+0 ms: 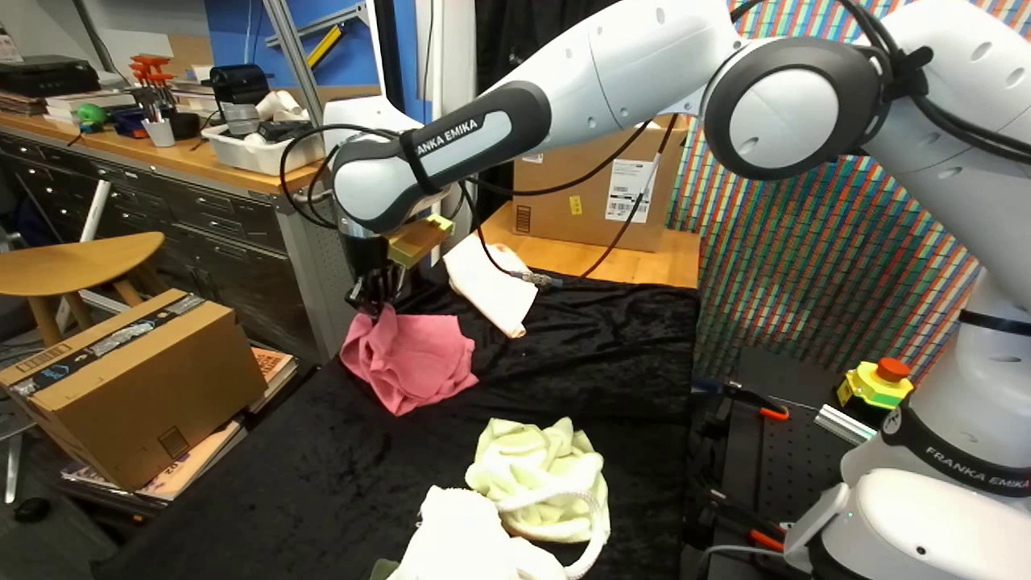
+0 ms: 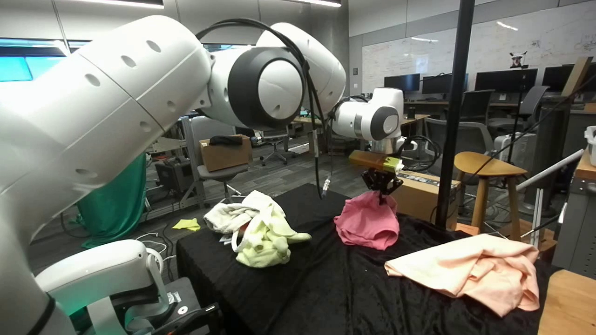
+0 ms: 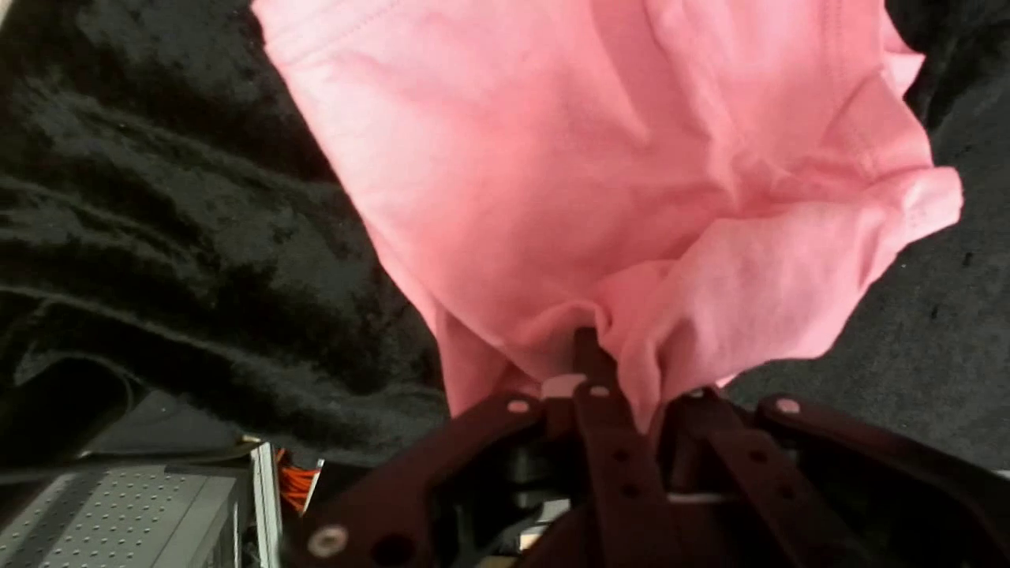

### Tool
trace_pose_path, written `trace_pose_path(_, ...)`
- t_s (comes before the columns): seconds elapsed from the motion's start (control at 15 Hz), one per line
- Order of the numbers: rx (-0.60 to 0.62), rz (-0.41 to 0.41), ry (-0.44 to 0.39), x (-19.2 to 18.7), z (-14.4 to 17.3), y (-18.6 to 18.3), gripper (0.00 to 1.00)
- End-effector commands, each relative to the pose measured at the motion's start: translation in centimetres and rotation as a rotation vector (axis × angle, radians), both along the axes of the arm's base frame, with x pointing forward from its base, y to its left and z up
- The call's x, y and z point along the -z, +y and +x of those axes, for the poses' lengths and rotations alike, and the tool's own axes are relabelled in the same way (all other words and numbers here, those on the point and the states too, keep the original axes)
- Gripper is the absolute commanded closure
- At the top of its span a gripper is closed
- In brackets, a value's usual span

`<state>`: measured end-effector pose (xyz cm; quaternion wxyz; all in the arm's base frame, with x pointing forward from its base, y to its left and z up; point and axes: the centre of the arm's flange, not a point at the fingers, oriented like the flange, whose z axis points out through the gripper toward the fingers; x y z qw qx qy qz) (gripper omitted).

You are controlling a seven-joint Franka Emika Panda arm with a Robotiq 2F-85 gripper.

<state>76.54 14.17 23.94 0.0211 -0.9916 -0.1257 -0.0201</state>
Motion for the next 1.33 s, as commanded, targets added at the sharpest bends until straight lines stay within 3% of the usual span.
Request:
trace_pose_path(0.0, -0.081, 0.033, 0.005, -5.7, -4.2, -1.1, 0.91)
trace_pose_path(0.33, -0.208, 0.118, -0.015, -12.7, -8.3, -2.5, 0.92)
trace_pose_path(0.73, -0.31, 0.12, 0.016, -19.7, -15.6, -2.8, 0.92)
trace_pose_path(1.27, -0.444, 0.086, 0.066, -21.8, -28.0, 3.7, 0.91)
